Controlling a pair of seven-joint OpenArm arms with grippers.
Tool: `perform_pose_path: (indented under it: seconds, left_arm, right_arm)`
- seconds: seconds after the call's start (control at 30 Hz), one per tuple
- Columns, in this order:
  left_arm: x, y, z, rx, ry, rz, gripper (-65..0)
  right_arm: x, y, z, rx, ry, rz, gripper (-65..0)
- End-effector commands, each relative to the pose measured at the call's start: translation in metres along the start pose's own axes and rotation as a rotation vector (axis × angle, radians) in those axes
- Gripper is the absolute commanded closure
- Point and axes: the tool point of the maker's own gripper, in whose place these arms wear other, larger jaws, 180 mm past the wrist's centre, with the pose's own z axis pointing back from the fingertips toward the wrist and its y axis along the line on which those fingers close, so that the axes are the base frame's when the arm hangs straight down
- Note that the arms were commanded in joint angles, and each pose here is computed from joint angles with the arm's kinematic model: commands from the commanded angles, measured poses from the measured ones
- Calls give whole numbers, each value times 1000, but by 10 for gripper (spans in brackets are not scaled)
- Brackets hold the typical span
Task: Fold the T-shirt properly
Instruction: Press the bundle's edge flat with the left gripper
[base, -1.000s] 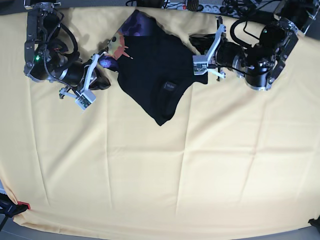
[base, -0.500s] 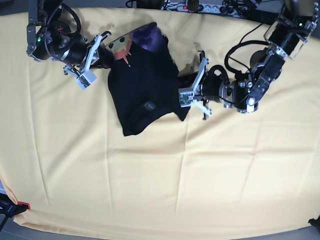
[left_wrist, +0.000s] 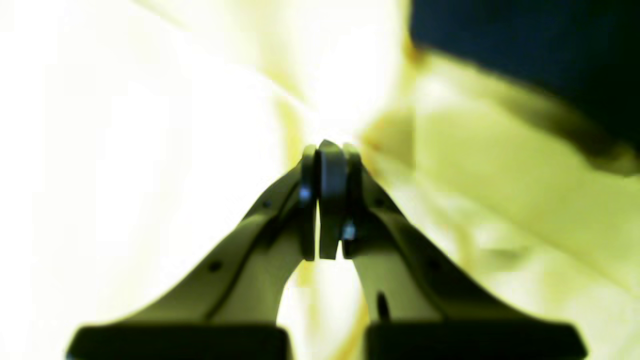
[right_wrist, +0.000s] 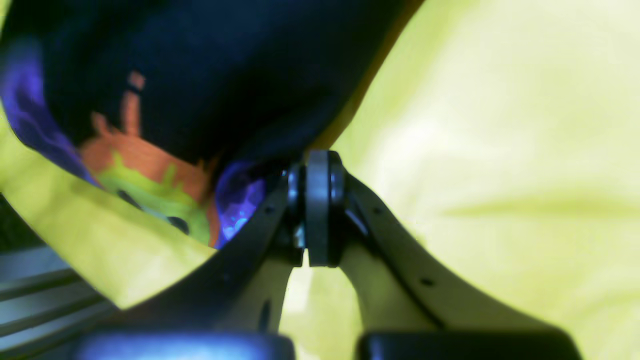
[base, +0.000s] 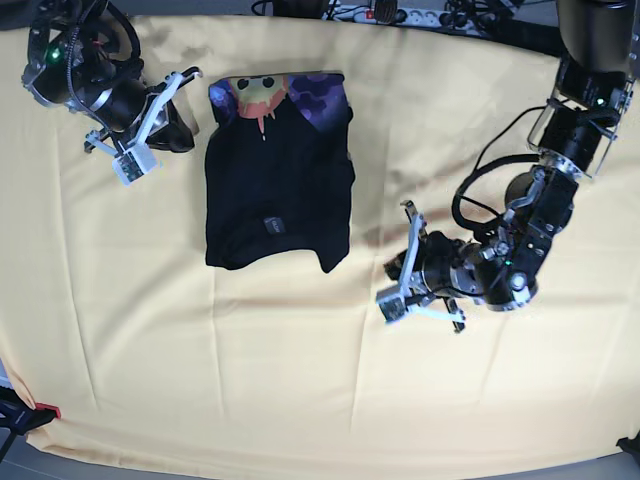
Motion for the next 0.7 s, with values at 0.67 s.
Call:
perform_pose_path:
  seconds: [0.67]
  left_arm:
    - [15,-84,-33,-307,-271,129,0]
  right_arm:
    - [-54,42,-33,226,38,-152,0]
